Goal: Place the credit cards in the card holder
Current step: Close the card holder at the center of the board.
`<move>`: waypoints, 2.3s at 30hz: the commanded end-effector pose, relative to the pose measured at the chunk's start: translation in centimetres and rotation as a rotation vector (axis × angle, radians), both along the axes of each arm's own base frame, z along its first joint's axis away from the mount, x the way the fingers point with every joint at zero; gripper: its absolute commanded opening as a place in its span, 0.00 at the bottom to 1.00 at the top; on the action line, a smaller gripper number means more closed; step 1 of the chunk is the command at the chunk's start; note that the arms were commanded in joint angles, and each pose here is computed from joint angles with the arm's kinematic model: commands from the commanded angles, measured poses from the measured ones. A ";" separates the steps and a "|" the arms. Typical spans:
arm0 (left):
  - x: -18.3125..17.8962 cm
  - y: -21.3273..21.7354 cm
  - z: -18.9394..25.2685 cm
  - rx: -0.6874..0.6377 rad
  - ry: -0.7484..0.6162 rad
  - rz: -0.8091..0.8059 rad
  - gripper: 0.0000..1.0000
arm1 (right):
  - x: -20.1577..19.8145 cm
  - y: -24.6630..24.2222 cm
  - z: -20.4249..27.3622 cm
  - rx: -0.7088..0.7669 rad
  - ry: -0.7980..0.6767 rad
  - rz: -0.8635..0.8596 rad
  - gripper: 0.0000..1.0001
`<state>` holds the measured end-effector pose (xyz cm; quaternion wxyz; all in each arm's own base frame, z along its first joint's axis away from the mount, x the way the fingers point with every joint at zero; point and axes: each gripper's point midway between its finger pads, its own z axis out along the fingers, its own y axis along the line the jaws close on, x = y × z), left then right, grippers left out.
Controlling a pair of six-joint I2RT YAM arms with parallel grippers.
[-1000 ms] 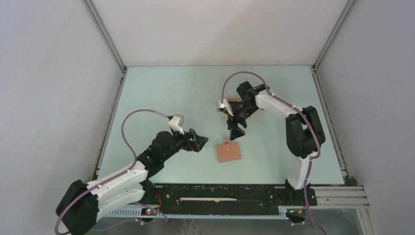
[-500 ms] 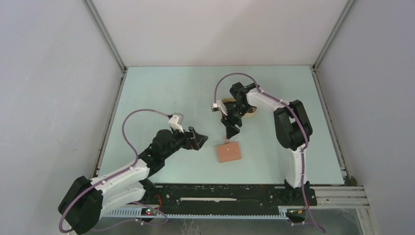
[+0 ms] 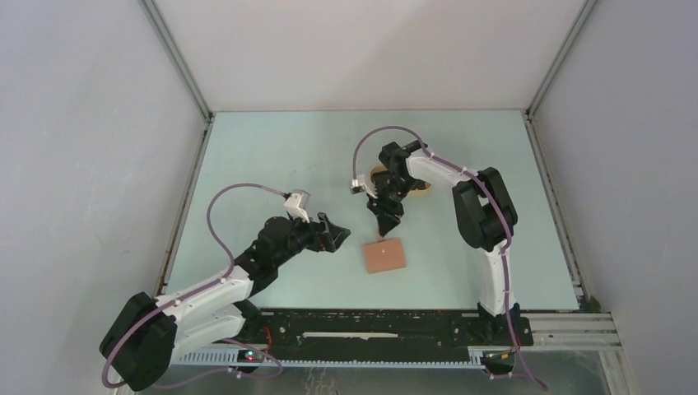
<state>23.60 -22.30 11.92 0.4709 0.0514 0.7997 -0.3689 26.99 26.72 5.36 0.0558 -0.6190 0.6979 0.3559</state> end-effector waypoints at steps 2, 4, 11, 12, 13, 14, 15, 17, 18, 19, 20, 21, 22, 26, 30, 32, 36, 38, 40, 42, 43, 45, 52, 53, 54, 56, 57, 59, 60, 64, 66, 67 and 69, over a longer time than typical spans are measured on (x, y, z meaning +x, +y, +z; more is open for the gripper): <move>0.1 0.0 -0.1 -0.014 -0.004 0.000 0.94 | 0.4 0.4 0.5 0.001 -0.007 0.011 0.42; 0.1 0.0 0.0 -0.016 -0.004 0.000 0.94 | 0.4 0.5 0.5 -0.001 -0.005 0.012 0.38; 0.2 0.1 -0.1 -0.016 -0.001 0.003 0.94 | 0.5 0.5 0.4 -0.006 -0.005 0.011 0.34; 0.2 0.0 -0.1 -0.016 0.001 0.003 0.94 | 0.5 0.5 0.3 -0.008 -0.005 0.011 0.34; 0.2 0.1 -0.2 -0.015 0.002 0.004 0.94 | 0.5 0.5 0.3 -0.010 -0.004 0.011 0.34; 0.2 0.1 -0.2 -0.015 0.002 0.005 0.94 | 0.5 0.5 0.2 -0.012 -0.003 0.011 0.33; 0.2 0.1 -0.2 -0.015 0.002 0.005 0.94 | 0.5 0.5 0.2 -0.014 -0.003 0.012 0.33; 0.2 0.1 -0.1 -0.016 0.002 0.006 0.94 | 0.4 0.5 0.1 -0.020 -0.004 0.014 0.33; 0.2 0.1 -0.2 -0.016 0.003 0.007 0.94 | 0.4 0.6 0.1 -0.023 -0.005 0.017 0.32; 0.2 0.1 -0.2 -0.016 0.004 0.005 0.94 | 0.3 0.6 0.0 -0.026 -0.004 0.018 0.32; 0.2 0.1 -0.2 -0.015 0.005 0.005 0.94 | 0.3 0.6 0.0 -0.028 -0.005 0.018 0.32; 0.2 0.1 -0.2 -0.015 0.004 0.007 0.94 | 0.4 0.6 -0.1 -0.030 -0.004 0.016 0.32; 0.2 0.1 -0.2 -0.015 0.005 0.005 0.94 | 0.3 0.6 -0.1 -0.029 -0.003 0.016 0.32; 0.3 0.1 -0.2 -0.016 0.005 0.007 0.94 | 0.4 0.6 -0.1 -0.030 -0.004 0.015 0.30; 0.3 0.1 -0.2 -0.017 0.007 0.007 0.94 | 0.4 0.6 -0.1 -0.032 -0.005 0.014 0.27; 0.2 0.1 -0.3 -0.017 0.008 0.007 0.94 | 0.4 0.6 -0.1 -0.031 -0.004 0.013 0.25; 0.3 0.2 -0.3 -0.016 0.010 0.008 0.94 | 0.5 0.6 0.0 -0.026 -0.003 0.007 0.24; 0.3 0.1 -0.3 -0.017 0.010 0.007 0.94 | 0.6 0.7 0.2 -0.019 -0.002 0.004 0.24; 0.3 0.1 -0.3 -0.016 0.012 0.004 0.94 | 0.6 0.7 0.5 -0.007 -0.002 0.002 0.24; 0.3 0.1 -0.4 -0.015 0.013 0.005 0.94 | 0.6 0.8 0.7 0.002 0.001 -0.001 0.25; 0.3 0.1 -0.4 -0.015 0.013 0.005 0.94 | 0.7 0.8 0.7 0.005 -0.001 0.000 0.25; 0.3 0.1 -0.4 -0.015 0.014 0.005 0.94 | 0.7 0.8 0.7 0.005 0.000 -0.002 0.25; 0.4 0.1 -0.4 -0.014 0.018 0.006 0.94 | 0.7 0.8 0.8 0.007 0.002 -0.006 0.25; 0.4 0.1 -0.5 -0.012 0.019 0.006 0.94 | 0.8 0.8 0.8 0.008 0.002 -0.008 0.25; 0.4 0.1 -0.4 -0.013 0.020 0.005 0.94 | 0.8 0.8 0.8 0.009 0.002 -0.008 0.25; 0.4 0.0 -0.4 -0.014 0.020 0.004 0.94 | 0.8 0.7 0.8 0.009 0.005 -0.012 0.25; 0.4 0.0 -0.4 -0.014 0.020 0.004 0.94 | 0.8 0.8 0.8 0.010 0.004 -0.012 0.25; 0.4 0.1 -0.4 -0.014 0.020 0.004 0.94 | 0.8 0.7 0.8 0.009 0.005 -0.014 0.25; 0.4 0.1 -0.4 -0.014 0.020 0.004 0.94 | 0.8 0.7 0.9 0.010 0.005 -0.014 0.25; 0.4 0.1 -0.5 -0.012 0.022 0.004 0.94 | 1.0 0.8 0.9 0.012 0.002 -0.018 0.24; 0.4 0.0 -0.5 -0.013 0.023 0.002 0.94 | 0.9 0.7 0.9 0.011 0.005 -0.018 0.23; 0.4 0.0 -0.5 -0.013 0.023 0.001 0.94 | 0.9 0.7 0.9 0.012 0.005 -0.019 0.23; 0.4 0.0 -0.5 -0.013 0.023 0.002 0.94 | 0.9 0.8 0.9 0.012 0.003 -0.017 0.23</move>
